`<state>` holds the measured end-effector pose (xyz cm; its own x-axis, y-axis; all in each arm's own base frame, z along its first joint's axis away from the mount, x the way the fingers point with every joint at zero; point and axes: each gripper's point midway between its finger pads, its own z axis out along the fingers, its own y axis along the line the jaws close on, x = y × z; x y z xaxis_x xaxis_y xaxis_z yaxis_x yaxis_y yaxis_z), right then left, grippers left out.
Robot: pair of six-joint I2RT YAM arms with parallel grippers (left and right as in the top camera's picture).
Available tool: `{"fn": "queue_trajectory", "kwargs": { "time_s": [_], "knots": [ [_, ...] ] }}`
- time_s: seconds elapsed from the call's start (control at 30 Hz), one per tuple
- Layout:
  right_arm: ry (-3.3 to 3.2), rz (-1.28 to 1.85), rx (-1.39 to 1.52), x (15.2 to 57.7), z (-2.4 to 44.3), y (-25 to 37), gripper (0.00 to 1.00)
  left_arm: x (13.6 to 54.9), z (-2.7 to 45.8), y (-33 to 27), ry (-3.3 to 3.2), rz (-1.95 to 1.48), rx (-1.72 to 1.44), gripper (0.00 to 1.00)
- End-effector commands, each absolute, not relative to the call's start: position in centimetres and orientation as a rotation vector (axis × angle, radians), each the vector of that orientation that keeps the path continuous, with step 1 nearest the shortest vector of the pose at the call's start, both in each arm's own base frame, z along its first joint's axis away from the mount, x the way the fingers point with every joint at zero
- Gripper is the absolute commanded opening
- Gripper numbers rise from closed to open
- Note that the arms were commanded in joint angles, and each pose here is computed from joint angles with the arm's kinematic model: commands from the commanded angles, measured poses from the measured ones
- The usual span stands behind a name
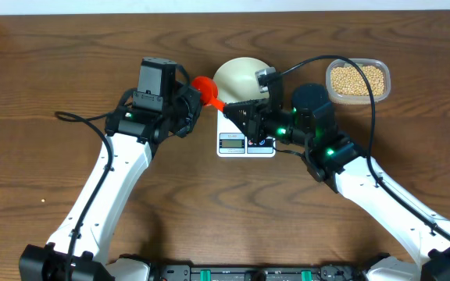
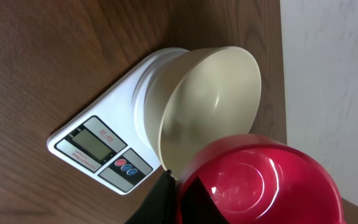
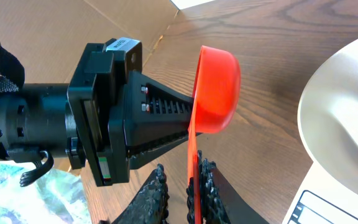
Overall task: Scoop item into bowl and weigh 50g on scale
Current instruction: 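Grasp the scoop handle with the right gripper, release with left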
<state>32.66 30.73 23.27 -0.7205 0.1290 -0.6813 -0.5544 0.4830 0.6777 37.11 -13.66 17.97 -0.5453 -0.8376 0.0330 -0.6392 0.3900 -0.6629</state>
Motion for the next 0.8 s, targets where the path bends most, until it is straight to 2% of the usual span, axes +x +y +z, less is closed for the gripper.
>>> {"fn": "queue_trajectory", "kwargs": {
  "time_s": [0.0, 0.33, 0.77],
  "knots": [
    [2.024, 1.261, -0.379, 32.8, 23.6, 31.1, 0.17, 37.4, 18.4, -13.9, 2.354, -0.926, -1.256, 0.07],
    [2.095, 1.230, -0.264, 33.3, 22.5, 30.5, 0.11, 37.4, 18.4, -13.9, 2.354, -0.926, -1.256, 0.07],
    [2.121, 1.284, -0.164, 33.5, 22.6, 30.5, 0.13, 37.4, 18.4, -13.9, 2.354, -0.925, -1.257, 0.07]
  ]
}}
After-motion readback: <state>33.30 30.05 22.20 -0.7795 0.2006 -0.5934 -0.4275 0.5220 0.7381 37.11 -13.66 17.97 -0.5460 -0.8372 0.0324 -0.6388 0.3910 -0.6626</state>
